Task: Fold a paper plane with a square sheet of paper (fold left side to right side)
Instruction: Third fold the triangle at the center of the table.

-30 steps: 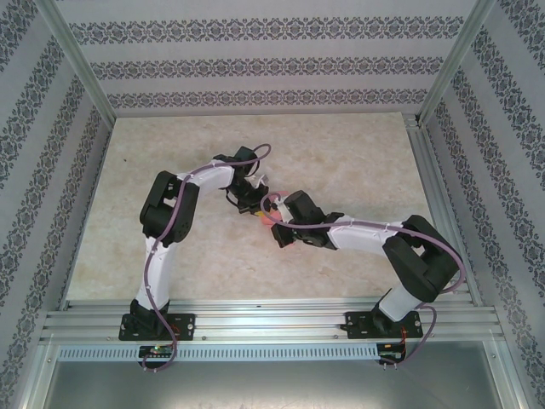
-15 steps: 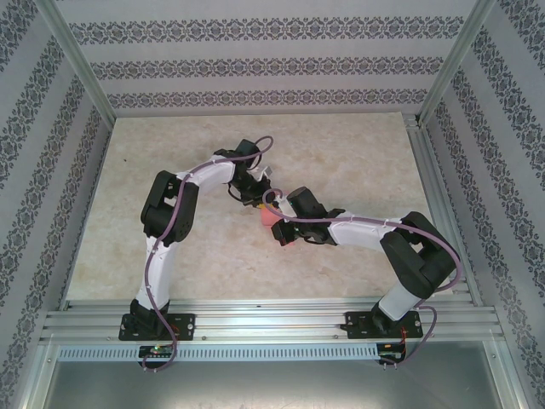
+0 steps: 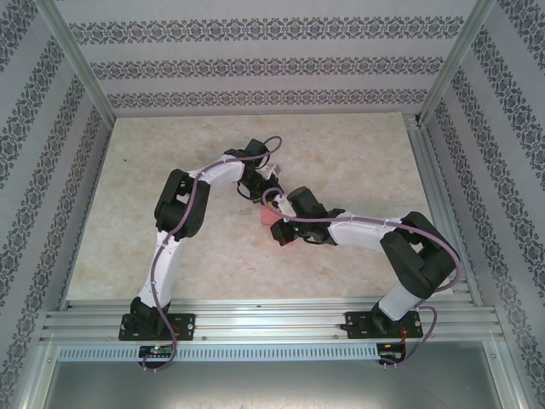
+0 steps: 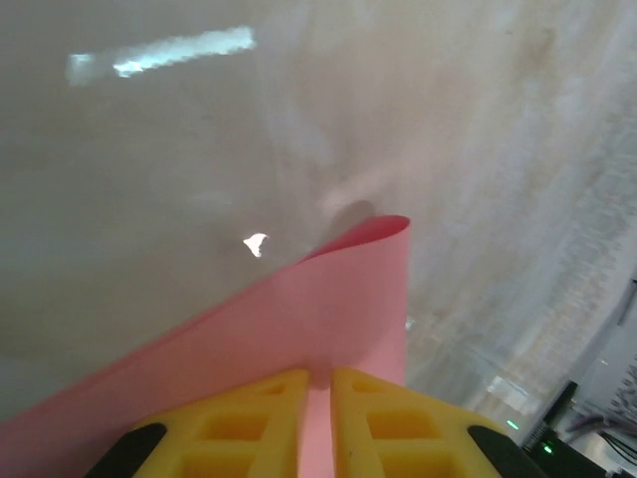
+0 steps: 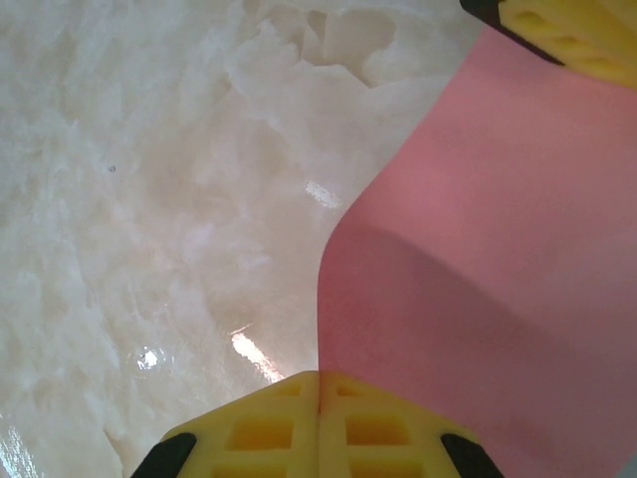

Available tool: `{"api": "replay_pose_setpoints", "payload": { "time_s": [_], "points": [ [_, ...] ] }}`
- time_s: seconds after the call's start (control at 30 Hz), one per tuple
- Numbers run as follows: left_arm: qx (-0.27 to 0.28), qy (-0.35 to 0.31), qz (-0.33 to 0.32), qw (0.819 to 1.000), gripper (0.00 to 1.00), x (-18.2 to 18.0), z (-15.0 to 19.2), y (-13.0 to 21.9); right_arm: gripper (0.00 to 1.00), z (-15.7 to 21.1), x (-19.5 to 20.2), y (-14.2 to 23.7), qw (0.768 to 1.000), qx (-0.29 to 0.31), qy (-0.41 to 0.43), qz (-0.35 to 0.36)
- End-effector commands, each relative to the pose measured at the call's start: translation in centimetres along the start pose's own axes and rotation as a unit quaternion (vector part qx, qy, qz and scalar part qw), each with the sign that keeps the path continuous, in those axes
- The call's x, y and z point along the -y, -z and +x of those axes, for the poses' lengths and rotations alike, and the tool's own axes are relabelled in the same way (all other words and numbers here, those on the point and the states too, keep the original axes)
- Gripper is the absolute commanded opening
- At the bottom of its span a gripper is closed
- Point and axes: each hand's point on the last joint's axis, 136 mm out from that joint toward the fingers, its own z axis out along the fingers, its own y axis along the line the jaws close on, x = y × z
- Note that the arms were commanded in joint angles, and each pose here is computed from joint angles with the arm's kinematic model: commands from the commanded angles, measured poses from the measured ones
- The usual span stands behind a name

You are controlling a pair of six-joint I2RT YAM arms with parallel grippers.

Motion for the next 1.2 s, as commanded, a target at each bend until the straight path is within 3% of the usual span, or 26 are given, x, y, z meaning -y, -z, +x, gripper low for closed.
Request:
{"api": "replay_pose_setpoints", "payload": {
  "time_s": [0.0,0.47,1.17],
  "points": [
    [-0.003,-0.018,-0.04,0.999,0.16,-1.3,0.3,-0.8,0.0,-0.8,-0.3,0.3,1.0,0.012,0.002,-0.003],
    [-0.021,-0.024,-0.069,0.997,0.12,-3.2,1.8,-1.7,0.0,-2.6,3.4,0.2,0.999,-0.004,-0.006,0.039],
    [-0.022,-0.03,-0.076,0.996,0.12,-3.1,2.1,-1.7,0.0,-0.3,5.3,-1.2,0.997,-0.031,-0.052,0.05]
  ]
}}
